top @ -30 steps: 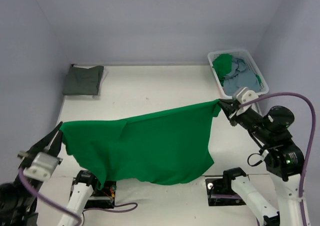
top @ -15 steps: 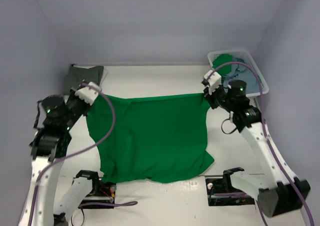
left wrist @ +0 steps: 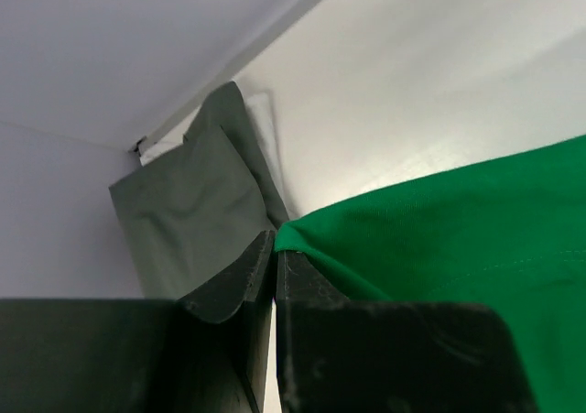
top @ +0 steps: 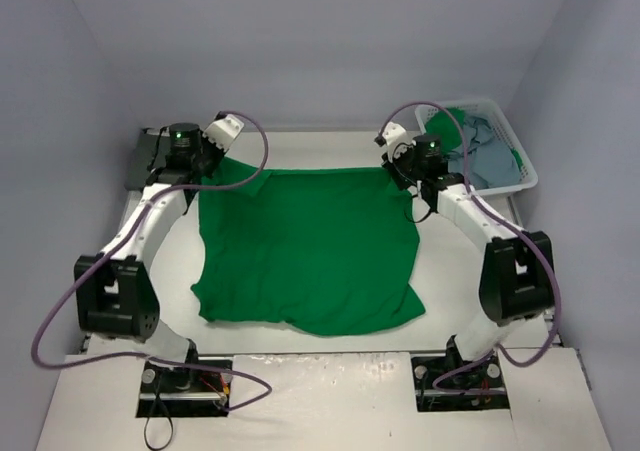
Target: Fold and stack the t-shirts
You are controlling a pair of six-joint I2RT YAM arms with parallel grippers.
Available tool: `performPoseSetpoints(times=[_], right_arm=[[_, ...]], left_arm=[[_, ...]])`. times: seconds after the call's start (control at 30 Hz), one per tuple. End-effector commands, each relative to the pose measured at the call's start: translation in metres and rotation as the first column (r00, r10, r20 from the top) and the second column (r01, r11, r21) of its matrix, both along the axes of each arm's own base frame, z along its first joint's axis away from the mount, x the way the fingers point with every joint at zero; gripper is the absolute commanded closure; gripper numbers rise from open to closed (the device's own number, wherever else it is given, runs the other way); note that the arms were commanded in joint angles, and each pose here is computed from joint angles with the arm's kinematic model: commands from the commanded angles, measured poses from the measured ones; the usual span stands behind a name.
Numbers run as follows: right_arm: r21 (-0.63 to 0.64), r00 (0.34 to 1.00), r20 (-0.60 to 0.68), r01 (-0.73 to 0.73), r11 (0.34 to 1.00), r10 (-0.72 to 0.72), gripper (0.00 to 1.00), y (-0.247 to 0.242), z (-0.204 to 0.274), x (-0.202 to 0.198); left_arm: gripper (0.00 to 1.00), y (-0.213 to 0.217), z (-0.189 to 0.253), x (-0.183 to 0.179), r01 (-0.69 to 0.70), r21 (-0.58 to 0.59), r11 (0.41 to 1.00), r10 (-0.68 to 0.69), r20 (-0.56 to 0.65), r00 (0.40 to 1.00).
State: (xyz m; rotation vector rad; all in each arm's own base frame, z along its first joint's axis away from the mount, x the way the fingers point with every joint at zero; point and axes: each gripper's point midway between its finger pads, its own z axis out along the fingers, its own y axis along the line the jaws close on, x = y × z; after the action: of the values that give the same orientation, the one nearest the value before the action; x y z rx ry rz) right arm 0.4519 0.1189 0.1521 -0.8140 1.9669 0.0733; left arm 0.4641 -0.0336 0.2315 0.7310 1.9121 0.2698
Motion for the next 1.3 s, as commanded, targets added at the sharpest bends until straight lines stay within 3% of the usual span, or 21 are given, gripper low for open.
performPoseSetpoints(times=[0.0,0.1,0.2,0.33,0.37,0.5,0.57,0.6,0.7,0.8,0.93,1.27], right_arm=[[0.016,0.976,0.199,0.09,0.996,-0.092,1.0,-0.009,0.045,0.056],[0.007,0.973,0.188,0.136,0.991,-0.135,1.0,-0.013,0.029,0.08],[0.018,0.976,0.167,0.138,0.99,-0.139,1.0,-0.012,0.022,0.087],[0.062,0.974,0.205,0.089,0.994,-0.1,1.0,-0.006,0.059,0.061],[0.08,0.963,0.255,0.07,0.994,-0.089,1.0,-0.006,0.091,0.045],[0.136,0.933,0.354,0.02,0.99,-0.067,1.0,-0.008,0.161,-0.014],[0.17,0.91,0.41,-0.004,0.985,-0.067,1.0,-0.013,0.199,-0.054],[0.18,0.902,0.428,-0.024,0.983,-0.056,1.0,-0.012,0.211,-0.068],[0.211,0.885,0.463,-0.05,0.976,-0.054,1.0,-0.017,0.237,-0.115],[0.223,0.888,0.458,-0.084,0.971,-0.029,1.0,-0.019,0.241,-0.155],[0.206,0.875,0.485,-0.136,0.969,0.02,1.0,-0.021,0.247,-0.2],[0.181,0.848,0.529,-0.158,0.971,0.039,1.0,-0.029,0.256,-0.238]], left_arm=[[1.0,0.005,0.083,0.044,-0.055,0.014,0.998,0.049,0.273,0.961],[1.0,0.0,0.059,0.075,-0.075,0.036,0.997,0.063,0.259,0.964],[1.0,0.002,0.063,0.084,-0.115,0.038,0.993,0.1,0.27,0.958],[1.0,-0.008,0.107,0.06,-0.077,-0.026,0.997,0.082,0.319,0.944],[1.0,-0.013,0.116,0.051,-0.065,-0.037,0.997,0.073,0.326,0.943],[1.0,-0.031,0.193,-0.027,0.03,-0.109,0.994,0.018,0.415,0.909],[1.0,-0.04,0.206,-0.062,0.073,-0.103,0.992,-0.024,0.414,0.91],[1.0,-0.046,0.233,-0.095,0.11,-0.111,0.988,-0.045,0.469,0.882],[1.0,-0.038,0.26,-0.156,0.159,-0.167,0.973,-0.058,0.49,0.87],[1.0,-0.025,0.269,-0.203,0.193,-0.207,0.959,-0.067,0.497,0.865],[1.0,-0.022,0.268,-0.262,0.27,-0.122,0.955,-0.164,0.542,0.824],[1.0,-0.009,0.287,-0.357,0.319,-0.116,0.941,-0.174,0.642,0.747]])
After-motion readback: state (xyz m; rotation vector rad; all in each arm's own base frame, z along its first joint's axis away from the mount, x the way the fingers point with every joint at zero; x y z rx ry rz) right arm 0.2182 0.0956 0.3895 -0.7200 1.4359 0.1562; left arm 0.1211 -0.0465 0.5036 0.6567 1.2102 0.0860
